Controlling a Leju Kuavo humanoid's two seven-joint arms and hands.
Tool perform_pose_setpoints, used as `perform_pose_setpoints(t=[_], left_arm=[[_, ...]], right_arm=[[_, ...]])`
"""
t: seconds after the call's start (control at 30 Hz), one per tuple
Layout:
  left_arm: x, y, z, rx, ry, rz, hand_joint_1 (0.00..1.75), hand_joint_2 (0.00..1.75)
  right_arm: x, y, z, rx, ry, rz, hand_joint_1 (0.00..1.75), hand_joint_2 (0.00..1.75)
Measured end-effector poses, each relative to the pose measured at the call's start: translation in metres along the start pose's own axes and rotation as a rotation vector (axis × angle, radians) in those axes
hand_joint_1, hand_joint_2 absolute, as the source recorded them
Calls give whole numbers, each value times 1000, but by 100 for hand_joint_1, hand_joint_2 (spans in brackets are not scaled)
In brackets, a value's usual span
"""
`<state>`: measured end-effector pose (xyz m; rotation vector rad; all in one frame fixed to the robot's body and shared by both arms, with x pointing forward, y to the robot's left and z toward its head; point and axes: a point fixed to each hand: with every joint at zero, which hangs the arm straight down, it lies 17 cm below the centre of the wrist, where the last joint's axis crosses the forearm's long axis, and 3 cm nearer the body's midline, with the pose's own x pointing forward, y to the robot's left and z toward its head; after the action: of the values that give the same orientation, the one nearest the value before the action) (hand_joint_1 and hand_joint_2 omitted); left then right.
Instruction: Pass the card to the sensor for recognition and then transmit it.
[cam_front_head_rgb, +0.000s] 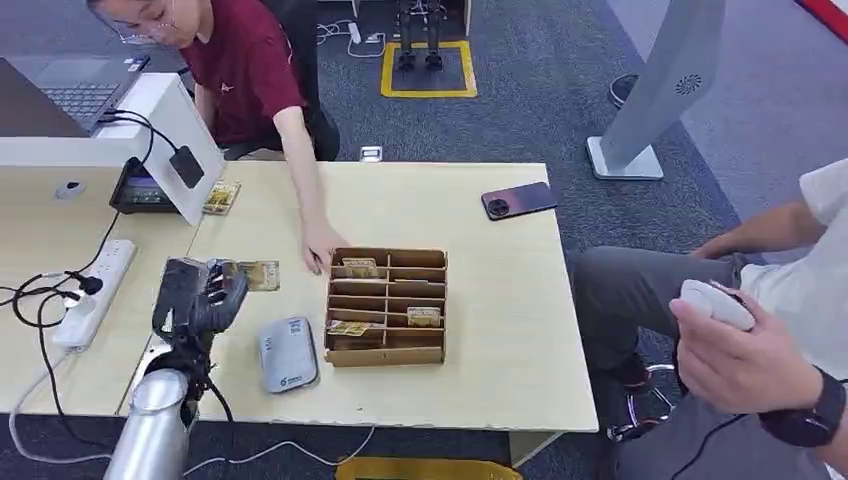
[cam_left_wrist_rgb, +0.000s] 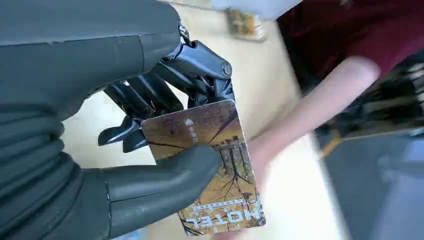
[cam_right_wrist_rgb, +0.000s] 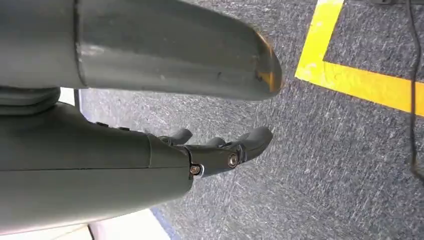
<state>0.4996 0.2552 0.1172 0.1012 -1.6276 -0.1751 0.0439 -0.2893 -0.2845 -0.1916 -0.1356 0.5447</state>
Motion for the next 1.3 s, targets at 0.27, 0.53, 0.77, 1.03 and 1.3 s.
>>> perform_pose_setpoints(t=[0.27,0.53,0.77,1.03,1.3], left_arm=[[84,37,-44,99,-149,37,175,175],[184,58,-65,297,-413,-353,175,175],[262,59,-67,477,-670,-983,175,175],[247,56,-85,478,-722,-1325,175,175],[222,66,-91,454,-661,-1349,175,175]], right_arm=[[2,-1,0,-5,-7,18,0,0],[10,-3,-1,-8,-26,64,0,0],[12,-7,-1,5,-51,150,0,0],[13,-17,-3,1,-80,225,0,0],[9,-19,-3,6,-75,238,0,0]])
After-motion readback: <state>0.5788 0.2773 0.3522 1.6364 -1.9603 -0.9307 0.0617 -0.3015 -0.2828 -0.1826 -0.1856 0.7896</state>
